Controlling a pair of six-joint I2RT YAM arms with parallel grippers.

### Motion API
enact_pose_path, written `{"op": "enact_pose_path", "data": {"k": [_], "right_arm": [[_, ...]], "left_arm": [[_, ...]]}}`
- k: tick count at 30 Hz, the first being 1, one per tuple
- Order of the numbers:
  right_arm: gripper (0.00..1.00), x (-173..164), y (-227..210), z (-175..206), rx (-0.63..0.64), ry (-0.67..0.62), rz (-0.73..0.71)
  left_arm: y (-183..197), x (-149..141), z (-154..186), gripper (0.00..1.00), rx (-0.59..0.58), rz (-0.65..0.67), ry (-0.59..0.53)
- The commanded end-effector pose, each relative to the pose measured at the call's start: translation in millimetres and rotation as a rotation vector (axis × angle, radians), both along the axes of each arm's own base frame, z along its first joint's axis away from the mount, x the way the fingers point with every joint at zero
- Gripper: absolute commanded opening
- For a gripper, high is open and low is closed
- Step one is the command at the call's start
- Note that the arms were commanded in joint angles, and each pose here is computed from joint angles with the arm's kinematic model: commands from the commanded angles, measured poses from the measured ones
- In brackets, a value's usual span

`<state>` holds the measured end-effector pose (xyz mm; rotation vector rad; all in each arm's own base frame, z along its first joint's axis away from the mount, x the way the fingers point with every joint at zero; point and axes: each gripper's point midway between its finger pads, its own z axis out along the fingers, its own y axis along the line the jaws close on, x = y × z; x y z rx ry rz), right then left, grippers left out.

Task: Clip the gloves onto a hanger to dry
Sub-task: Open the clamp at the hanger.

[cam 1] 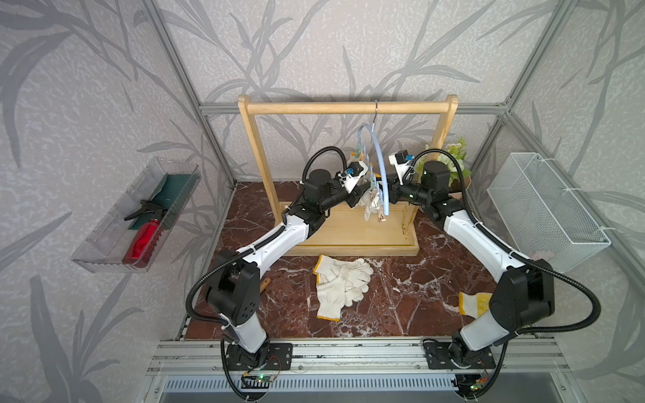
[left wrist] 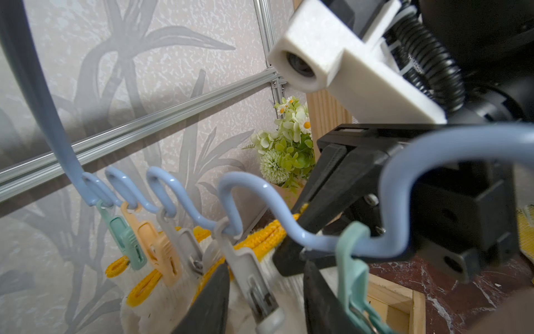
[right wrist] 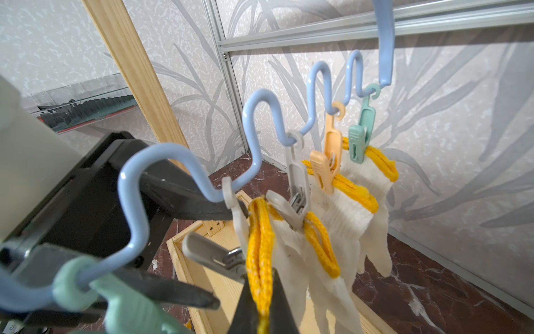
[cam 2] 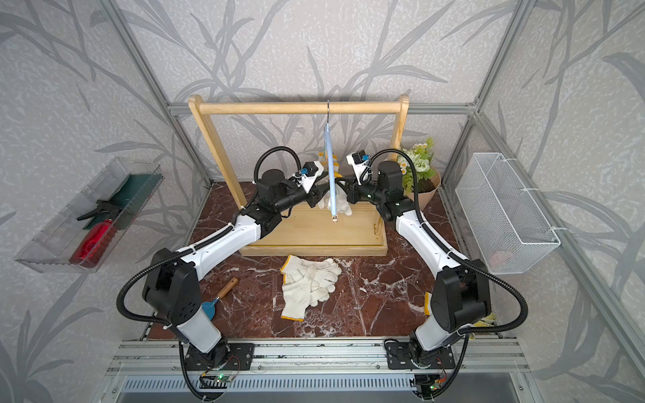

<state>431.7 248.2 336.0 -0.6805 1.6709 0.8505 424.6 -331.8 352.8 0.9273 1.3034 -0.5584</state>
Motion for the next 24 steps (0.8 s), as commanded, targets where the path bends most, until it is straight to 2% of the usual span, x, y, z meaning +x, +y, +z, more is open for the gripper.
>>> {"op": "enact_pose_path", "data": {"k": [1,9,24], "right_arm": [[0.00,-1,6,19,0.018,-0.051,0.028],[0.00,0,7,22,0.021,-0.055,0.031],[0.00,-4,10,25,0.021,-0.062,0.041]], "left_arm": [[-6,-9,12,0.45,-0.029,-0.086,-0.032],[-6,-17,13,0.47,-0.048,-0.151,-0.017],[-3,-1,10,0.45,-0.051,-0.091,0.020]]}}
